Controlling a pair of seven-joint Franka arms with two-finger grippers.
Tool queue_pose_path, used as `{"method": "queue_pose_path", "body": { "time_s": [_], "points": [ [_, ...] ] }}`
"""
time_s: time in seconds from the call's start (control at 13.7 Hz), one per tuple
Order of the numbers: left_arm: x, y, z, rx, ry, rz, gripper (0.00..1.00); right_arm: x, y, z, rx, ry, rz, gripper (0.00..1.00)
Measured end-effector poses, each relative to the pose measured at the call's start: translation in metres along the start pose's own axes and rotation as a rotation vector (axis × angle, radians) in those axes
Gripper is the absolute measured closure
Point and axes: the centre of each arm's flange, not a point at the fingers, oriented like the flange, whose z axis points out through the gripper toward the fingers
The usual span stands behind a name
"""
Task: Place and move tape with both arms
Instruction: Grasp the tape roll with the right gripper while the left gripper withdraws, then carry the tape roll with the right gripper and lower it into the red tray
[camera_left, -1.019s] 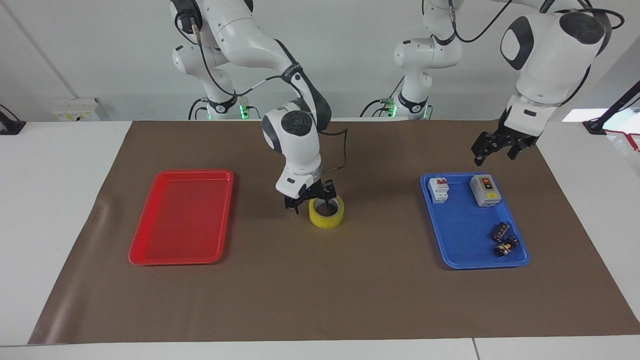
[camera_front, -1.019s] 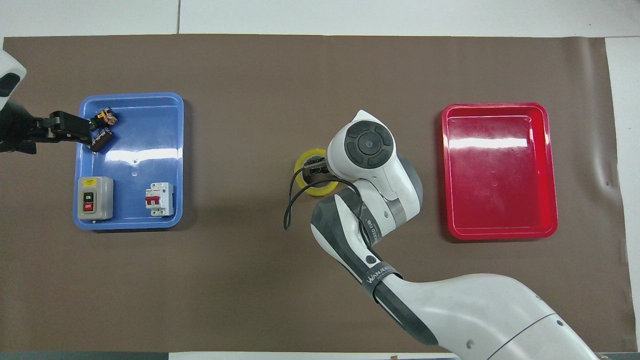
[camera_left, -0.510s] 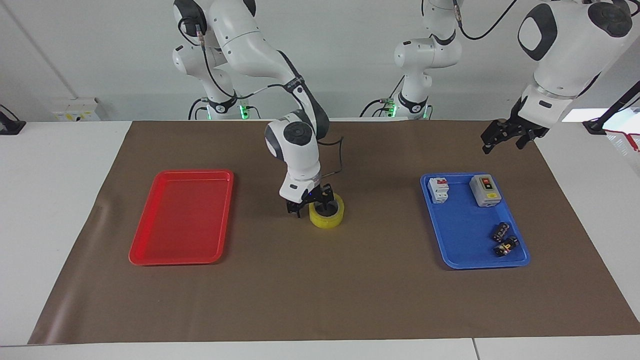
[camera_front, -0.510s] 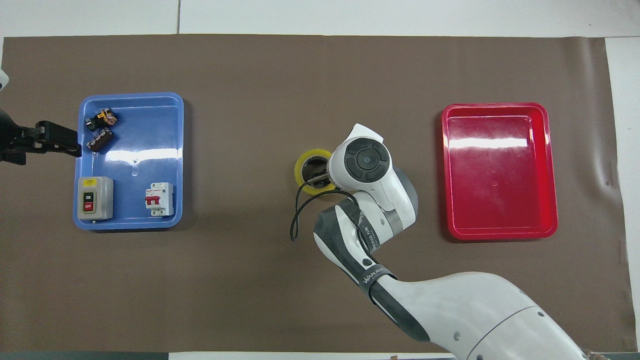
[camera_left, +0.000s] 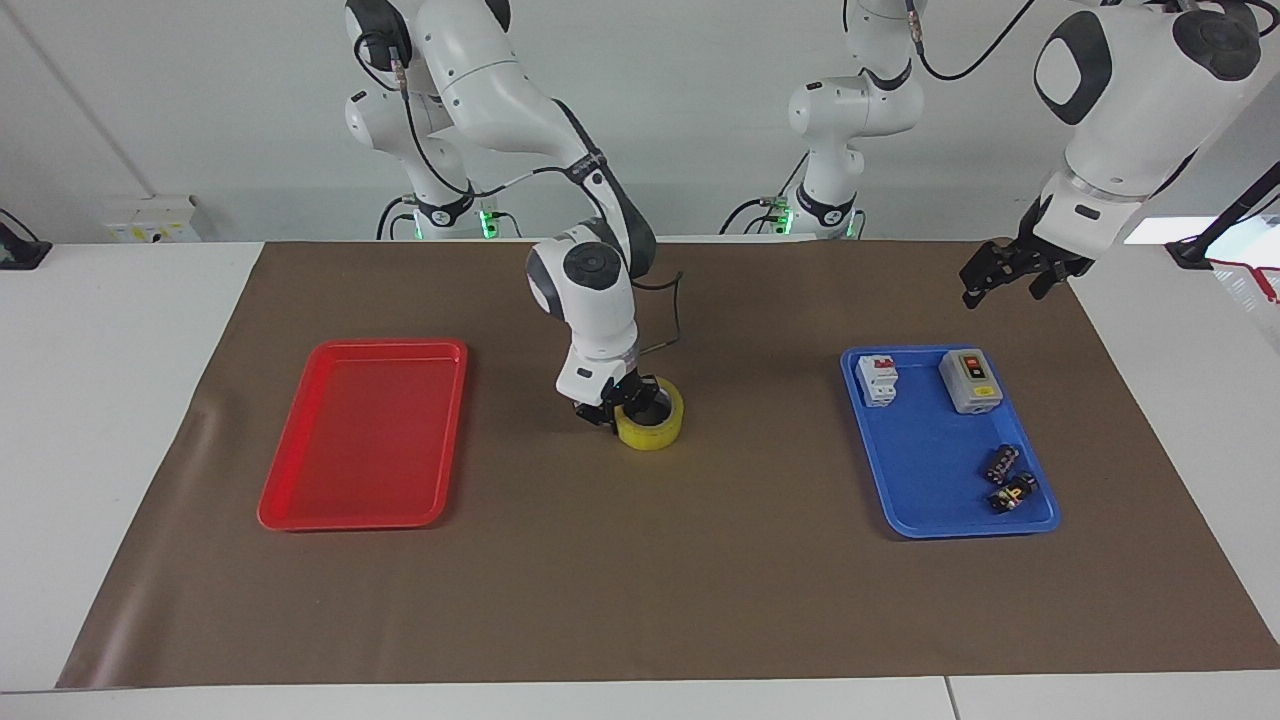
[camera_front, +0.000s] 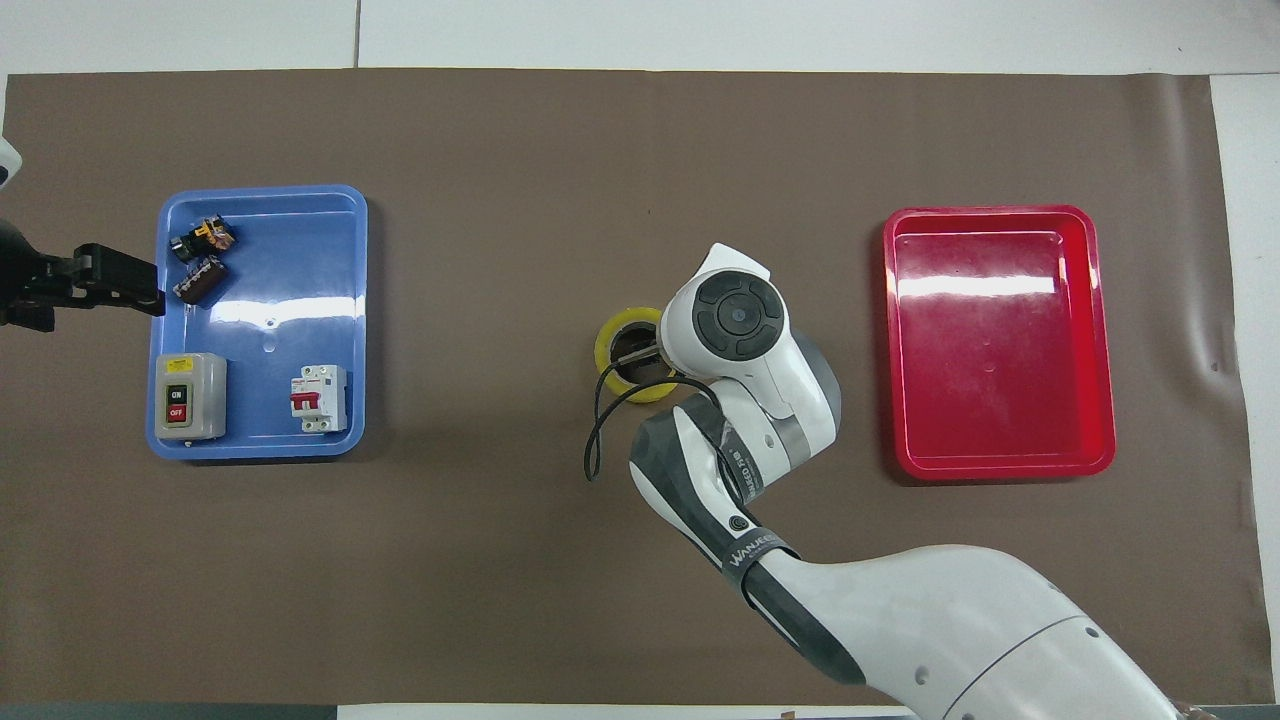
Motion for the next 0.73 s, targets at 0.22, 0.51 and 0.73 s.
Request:
{"method": "queue_pose_path", "body": {
  "time_s": [0.22, 0.51, 0.73],
  "points": [
    [0.000, 0.000, 0.000, 0.000, 0.000, 0.000, 0.00, 0.018, 0.007, -0.034, -0.018, -0.055, 0.016, 0.78],
    [0.000, 0.000, 0.000, 0.000, 0.000, 0.000, 0.00, 0.039, 0.095, -0.104, -0.051, -0.079, 0.130, 0.78],
    [0.000, 0.000, 0.000, 0.000, 0.000, 0.000, 0.00, 0.029, 0.187, -0.151, -0.059, -0.110, 0.158, 0.78]
  ]
}}
